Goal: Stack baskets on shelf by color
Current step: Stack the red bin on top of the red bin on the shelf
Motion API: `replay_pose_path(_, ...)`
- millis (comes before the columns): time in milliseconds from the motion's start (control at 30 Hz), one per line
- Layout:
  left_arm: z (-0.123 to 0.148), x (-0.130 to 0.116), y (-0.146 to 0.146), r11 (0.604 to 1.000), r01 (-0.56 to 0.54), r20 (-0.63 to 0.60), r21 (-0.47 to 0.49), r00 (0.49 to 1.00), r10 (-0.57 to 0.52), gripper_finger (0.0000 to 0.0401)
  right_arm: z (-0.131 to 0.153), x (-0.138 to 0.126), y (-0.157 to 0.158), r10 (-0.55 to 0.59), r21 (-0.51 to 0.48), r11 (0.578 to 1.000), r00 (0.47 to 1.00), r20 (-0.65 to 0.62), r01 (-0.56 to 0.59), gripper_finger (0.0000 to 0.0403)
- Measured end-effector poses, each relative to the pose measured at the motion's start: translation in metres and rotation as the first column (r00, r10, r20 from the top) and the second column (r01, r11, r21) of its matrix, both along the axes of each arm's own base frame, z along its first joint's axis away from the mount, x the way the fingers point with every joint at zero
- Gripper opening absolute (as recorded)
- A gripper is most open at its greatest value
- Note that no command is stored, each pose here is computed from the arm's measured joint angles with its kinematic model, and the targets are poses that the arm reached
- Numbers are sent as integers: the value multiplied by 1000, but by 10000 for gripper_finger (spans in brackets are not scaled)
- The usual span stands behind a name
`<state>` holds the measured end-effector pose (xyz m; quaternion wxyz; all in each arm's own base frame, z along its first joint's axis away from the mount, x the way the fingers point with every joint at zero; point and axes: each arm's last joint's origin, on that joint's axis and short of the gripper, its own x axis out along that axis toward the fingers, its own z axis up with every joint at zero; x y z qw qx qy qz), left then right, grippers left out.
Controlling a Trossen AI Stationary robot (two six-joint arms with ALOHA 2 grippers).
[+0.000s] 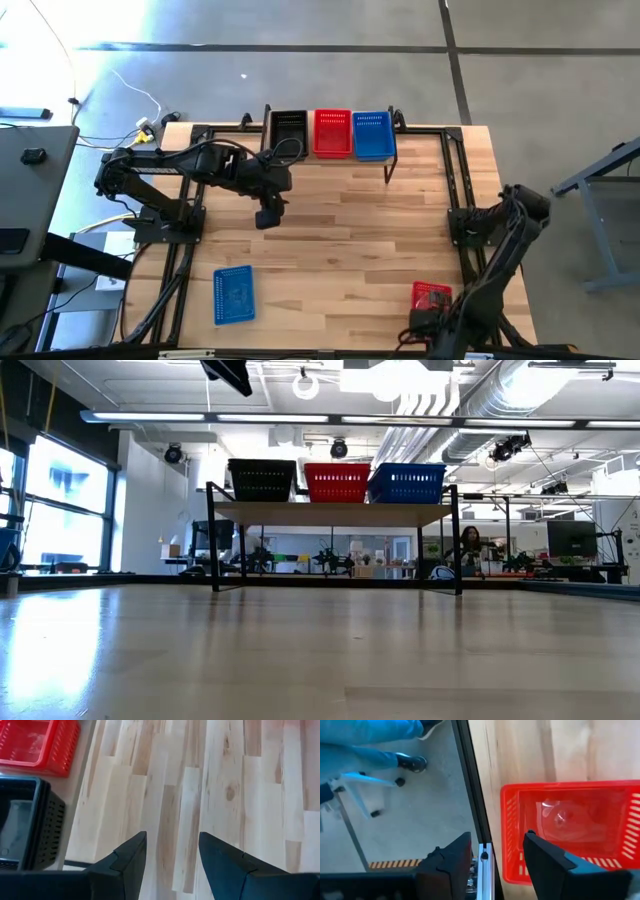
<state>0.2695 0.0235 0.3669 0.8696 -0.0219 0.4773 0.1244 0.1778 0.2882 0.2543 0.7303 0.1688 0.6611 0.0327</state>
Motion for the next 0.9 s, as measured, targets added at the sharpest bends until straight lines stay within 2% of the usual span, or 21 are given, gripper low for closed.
replay_pose_path(367,-2,-3,0,1000,-2,-40,-4,999,1,170,-34,-6,24,52,-52,997,997,-57,-55,151)
replay_pose_path(767,-3,-5,0,1000,-12,-58,-9,998,11,170,-72,-9,31,15,-169,984,983,-183,-47,150)
replay_pose_path(900,-3,-5,0,1000,-9,-59,-7,998,9,170,-82,-10,31,8,-203,977,971,-237,-58,133)
